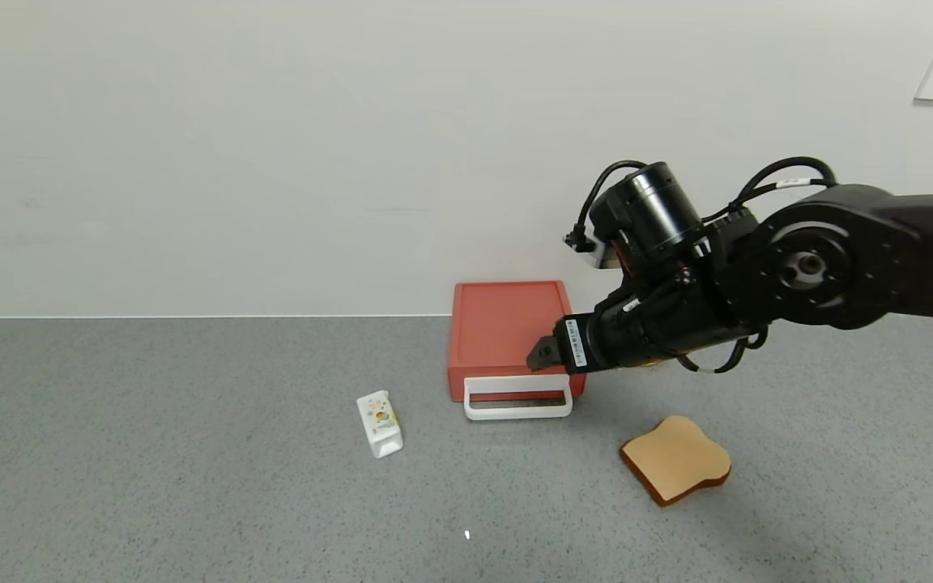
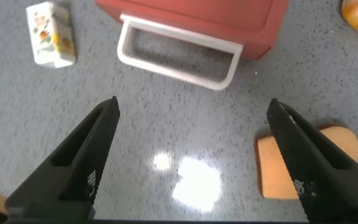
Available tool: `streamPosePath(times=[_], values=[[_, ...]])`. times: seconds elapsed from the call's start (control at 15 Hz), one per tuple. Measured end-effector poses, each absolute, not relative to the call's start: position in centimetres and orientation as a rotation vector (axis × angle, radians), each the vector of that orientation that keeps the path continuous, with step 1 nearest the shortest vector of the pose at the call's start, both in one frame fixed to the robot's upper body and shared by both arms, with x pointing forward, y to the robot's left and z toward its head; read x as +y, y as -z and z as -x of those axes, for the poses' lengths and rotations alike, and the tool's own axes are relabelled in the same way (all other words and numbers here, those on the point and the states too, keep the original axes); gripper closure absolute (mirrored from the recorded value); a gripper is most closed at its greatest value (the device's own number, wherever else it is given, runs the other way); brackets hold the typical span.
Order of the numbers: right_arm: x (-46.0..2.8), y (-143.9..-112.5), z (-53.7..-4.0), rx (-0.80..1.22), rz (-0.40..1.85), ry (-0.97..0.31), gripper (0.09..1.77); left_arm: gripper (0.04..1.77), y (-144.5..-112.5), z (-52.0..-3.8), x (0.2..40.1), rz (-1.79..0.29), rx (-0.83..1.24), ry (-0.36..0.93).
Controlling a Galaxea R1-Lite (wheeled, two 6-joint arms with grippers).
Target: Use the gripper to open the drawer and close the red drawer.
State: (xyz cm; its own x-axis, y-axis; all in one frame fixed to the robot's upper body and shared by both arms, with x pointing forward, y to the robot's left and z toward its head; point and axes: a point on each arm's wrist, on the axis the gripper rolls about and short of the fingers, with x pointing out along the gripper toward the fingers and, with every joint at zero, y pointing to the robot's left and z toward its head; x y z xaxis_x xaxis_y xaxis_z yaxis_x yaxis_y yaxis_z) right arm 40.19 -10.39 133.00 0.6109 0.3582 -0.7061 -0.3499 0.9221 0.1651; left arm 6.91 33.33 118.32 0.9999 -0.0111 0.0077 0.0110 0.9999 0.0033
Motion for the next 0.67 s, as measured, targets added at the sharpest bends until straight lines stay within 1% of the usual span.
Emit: streamPosePath(times=[0.33,0.67], values=[[-13.8,-135.4,-36.3,0.735,0.059,-0.510,0.11,0.09,-118.4,-6.9,33.3,-0.003,-0.009,0.011],[-17.2,-136.4,-32.8,0.637,0.103,-0.543,0.11,0.09,-118.4,-6.9,33.3,-0.003,-0.008,0.011]])
